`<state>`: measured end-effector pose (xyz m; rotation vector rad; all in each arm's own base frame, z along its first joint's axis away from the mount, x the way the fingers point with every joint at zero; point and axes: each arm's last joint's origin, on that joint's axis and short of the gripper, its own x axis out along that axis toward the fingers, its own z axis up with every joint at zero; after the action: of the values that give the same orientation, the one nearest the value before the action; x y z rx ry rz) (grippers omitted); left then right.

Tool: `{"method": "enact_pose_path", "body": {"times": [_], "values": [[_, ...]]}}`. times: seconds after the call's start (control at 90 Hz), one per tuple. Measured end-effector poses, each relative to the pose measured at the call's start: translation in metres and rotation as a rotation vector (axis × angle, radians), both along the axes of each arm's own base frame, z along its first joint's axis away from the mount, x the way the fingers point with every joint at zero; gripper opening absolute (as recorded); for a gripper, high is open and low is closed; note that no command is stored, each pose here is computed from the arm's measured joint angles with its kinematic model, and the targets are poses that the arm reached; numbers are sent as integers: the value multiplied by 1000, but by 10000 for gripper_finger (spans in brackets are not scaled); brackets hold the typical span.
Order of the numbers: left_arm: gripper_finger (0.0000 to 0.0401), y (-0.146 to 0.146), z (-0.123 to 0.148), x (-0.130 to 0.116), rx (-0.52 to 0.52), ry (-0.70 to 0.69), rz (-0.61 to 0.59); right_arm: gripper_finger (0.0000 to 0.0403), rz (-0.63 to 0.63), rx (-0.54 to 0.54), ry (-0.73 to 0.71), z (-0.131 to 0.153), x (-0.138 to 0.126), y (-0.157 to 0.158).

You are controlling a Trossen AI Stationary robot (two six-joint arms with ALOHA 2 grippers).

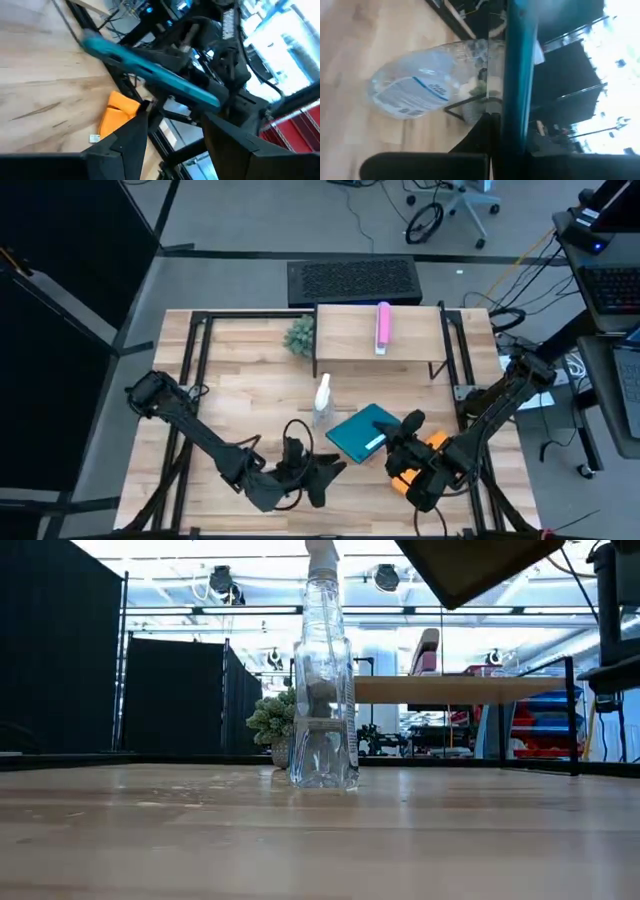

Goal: Apply microfiber cloth
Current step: Spray the back of the tablet with the spray bottle

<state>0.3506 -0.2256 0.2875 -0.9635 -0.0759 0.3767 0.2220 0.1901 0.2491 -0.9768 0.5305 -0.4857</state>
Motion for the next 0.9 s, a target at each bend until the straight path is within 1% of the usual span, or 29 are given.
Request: {"method": "enact_pose_path", "body": {"times": [0.078, 0.211, 0.4, 0.556, 0.644, 0.7, 0.744, 0.822, 0.9], "values": [[173, 6, 1, 4, -16, -11, 25, 7, 2, -18, 1, 0, -1, 1], [173, 13, 0, 9, -85, -34, 32, 7, 12, -75, 30, 1, -2, 2], [173, 27, 2, 17, -119, -58, 77, 7, 20, -127, 57, 2, -1, 2], [173, 35, 3, 22, -138, -69, 49, 8, 40, -176, 74, 6, 3, 6], [169, 37, 3, 24, -141, -68, 38, 11, 55, -179, 72, 9, 6, 9], [157, 36, 3, 24, -141, -70, 35, 12, 62, -178, 67, 11, 7, 11], [140, 35, 4, 23, -130, -69, 32, 13, 64, -177, 64, 12, 8, 12], [97, 33, 5, 22, -137, -80, 25, 14, 54, -197, 65, 12, 8, 12], [52, 30, 6, 20, -166, -100, 22, 15, 46, -218, 67, 12, 7, 12]]}}
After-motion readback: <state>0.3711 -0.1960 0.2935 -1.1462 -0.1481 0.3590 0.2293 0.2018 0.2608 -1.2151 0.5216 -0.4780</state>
